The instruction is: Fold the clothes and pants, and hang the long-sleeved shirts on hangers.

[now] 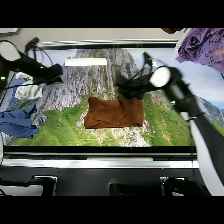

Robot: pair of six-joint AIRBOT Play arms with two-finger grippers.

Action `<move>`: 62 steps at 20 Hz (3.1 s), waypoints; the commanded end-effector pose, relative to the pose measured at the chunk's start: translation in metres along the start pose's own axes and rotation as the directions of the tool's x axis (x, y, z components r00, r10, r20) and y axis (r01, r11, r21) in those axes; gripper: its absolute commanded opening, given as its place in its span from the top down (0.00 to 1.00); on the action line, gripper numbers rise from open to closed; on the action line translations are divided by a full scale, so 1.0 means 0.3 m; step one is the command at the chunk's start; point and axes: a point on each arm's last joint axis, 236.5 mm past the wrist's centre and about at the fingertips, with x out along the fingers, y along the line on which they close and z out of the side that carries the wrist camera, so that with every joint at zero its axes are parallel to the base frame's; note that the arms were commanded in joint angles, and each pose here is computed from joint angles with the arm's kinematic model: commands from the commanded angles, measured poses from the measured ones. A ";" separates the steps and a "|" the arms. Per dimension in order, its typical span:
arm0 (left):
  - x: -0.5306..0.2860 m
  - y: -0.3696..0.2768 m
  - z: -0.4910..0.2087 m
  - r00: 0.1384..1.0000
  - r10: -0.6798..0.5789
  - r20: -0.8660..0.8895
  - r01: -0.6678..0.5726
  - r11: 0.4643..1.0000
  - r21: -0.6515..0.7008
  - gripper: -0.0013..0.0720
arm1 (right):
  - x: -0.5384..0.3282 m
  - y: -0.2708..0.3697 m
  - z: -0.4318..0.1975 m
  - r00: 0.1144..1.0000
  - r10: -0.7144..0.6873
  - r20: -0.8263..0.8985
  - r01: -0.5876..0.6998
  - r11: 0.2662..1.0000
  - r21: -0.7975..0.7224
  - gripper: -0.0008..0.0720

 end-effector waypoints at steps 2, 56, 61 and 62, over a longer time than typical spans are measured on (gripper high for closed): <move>-0.079 0.100 0.005 0.998 0.057 0.016 -0.057 0.998 0.009 0.96 | 0.198 0.119 -0.108 0.998 0.060 -0.019 -0.060 0.998 -0.003 0.94; -0.091 0.181 0.028 0.993 0.117 0.033 -0.117 0.993 -0.003 0.96 | 0.314 -0.695 -0.099 0.946 0.184 -0.267 -0.143 0.975 0.167 0.69; -0.091 0.181 0.028 0.993 0.117 0.033 -0.117 0.993 -0.003 0.96 | 0.263 -0.642 -0.023 0.945 0.169 -0.280 -0.137 0.982 0.129 0.95; -0.091 0.181 0.028 0.993 0.117 0.033 -0.117 0.993 -0.003 0.96 | 0.239 -0.648 0.030 0.956 0.128 -0.264 -0.102 0.989 0.109 0.95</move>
